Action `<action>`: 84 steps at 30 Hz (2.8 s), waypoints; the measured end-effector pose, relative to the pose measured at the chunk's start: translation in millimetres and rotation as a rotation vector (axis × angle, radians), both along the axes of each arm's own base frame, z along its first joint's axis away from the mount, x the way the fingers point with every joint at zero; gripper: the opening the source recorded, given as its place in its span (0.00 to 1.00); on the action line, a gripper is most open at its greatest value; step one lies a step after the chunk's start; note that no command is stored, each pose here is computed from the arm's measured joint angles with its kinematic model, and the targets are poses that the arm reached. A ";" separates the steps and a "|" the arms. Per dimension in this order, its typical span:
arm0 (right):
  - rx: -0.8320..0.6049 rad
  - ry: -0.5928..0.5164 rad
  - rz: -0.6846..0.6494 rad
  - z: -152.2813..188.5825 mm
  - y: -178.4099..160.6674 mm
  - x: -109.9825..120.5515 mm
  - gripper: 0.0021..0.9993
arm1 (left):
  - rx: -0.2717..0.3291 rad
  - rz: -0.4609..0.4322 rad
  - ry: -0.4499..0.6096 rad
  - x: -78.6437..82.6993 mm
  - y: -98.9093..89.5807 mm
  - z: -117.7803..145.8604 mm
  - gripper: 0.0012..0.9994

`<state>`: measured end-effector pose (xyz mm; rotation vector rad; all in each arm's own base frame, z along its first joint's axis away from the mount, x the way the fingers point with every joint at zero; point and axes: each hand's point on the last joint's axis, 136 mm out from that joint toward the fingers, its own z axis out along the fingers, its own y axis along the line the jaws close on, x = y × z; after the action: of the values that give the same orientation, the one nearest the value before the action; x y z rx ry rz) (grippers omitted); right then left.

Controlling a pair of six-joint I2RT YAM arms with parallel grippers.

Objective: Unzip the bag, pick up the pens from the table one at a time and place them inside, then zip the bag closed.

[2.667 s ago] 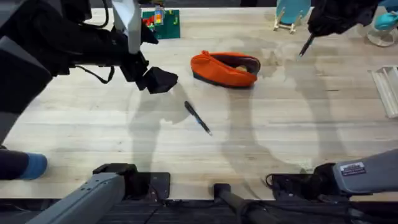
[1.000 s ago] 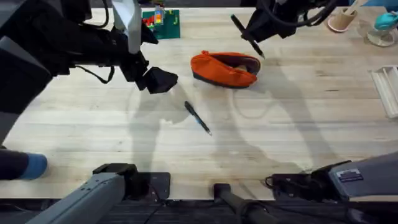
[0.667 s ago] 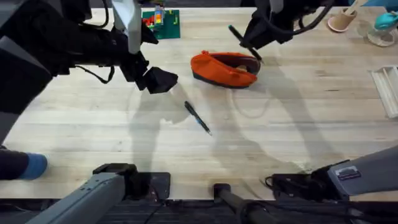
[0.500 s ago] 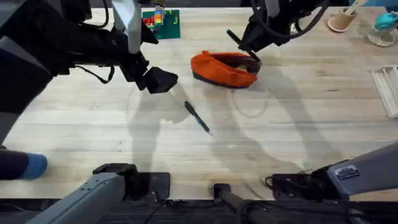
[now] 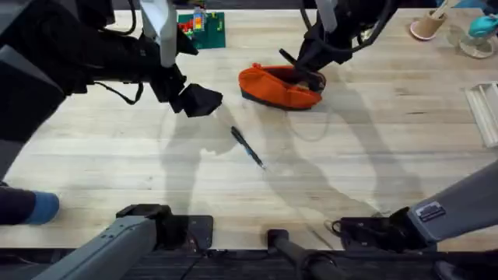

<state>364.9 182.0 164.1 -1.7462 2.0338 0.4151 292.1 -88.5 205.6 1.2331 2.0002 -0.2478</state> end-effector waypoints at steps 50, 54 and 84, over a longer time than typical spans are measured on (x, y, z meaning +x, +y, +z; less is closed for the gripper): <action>-0.039 0.118 0.025 -58.3 11.8 4.8 1.00 | 0.000 0.000 0.000 0.0 0.0 0.0 0.99; -0.039 0.118 0.025 -58.3 11.8 4.8 1.00 | 0.000 0.000 0.000 0.0 0.0 0.0 0.99; 0.079 0.101 -0.283 22.6 10.5 -1.5 1.00 | 0.000 0.000 0.000 0.0 0.0 0.0 1.00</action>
<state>363.4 192.5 186.7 -1.3892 2.2608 0.4933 292.1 -88.5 205.6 1.2331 2.0002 -0.2478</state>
